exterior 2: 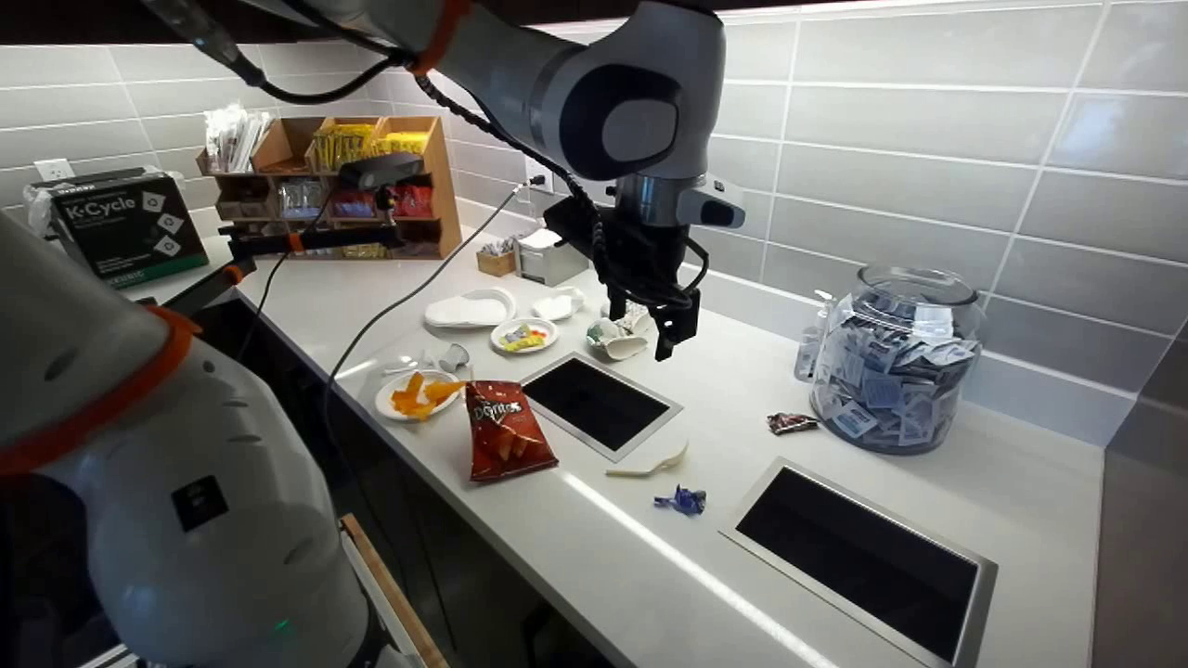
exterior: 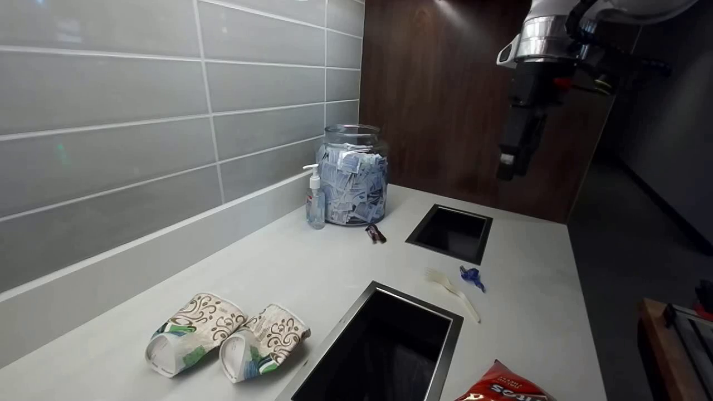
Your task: Empty the packet of doritos into the trash can on the left
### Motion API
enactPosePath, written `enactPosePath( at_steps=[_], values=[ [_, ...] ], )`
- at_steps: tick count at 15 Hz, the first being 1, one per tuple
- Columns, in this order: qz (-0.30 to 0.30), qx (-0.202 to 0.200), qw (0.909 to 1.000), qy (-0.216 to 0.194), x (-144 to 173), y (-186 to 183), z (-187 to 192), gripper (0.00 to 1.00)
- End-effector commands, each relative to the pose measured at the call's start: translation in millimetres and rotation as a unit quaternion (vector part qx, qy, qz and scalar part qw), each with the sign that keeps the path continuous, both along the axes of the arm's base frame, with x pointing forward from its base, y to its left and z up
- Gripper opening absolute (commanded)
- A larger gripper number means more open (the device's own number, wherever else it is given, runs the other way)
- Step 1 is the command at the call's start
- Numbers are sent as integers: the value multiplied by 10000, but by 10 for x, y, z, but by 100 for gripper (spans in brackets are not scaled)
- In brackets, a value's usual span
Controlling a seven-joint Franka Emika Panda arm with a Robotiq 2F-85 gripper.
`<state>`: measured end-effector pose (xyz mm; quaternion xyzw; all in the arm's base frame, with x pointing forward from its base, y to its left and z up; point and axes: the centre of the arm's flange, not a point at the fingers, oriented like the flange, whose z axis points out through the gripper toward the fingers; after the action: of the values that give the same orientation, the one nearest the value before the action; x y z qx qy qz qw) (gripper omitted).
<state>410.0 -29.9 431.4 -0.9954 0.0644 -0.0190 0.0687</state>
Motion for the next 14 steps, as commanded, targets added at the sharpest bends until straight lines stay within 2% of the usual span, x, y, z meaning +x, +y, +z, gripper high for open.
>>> enactPosePath(
  at_steps=[1, 4, 7, 10, 13, 14],
  values=[
    [780, -111, 9969, -28, 50, 206, -87, 100],
    [1563, -292, 9873, -49, 68, 637, -216, 100],
    [2396, -393, 9701, -56, 10, 1065, -374, 100],
    [3198, -482, 9462, -61, -70, 1338, -640, 100],
    [3967, -515, 9164, -115, -135, 1545, -918, 100],
    [3522, -443, 9348, -71, -110, 1475, -699, 100]
  ],
)
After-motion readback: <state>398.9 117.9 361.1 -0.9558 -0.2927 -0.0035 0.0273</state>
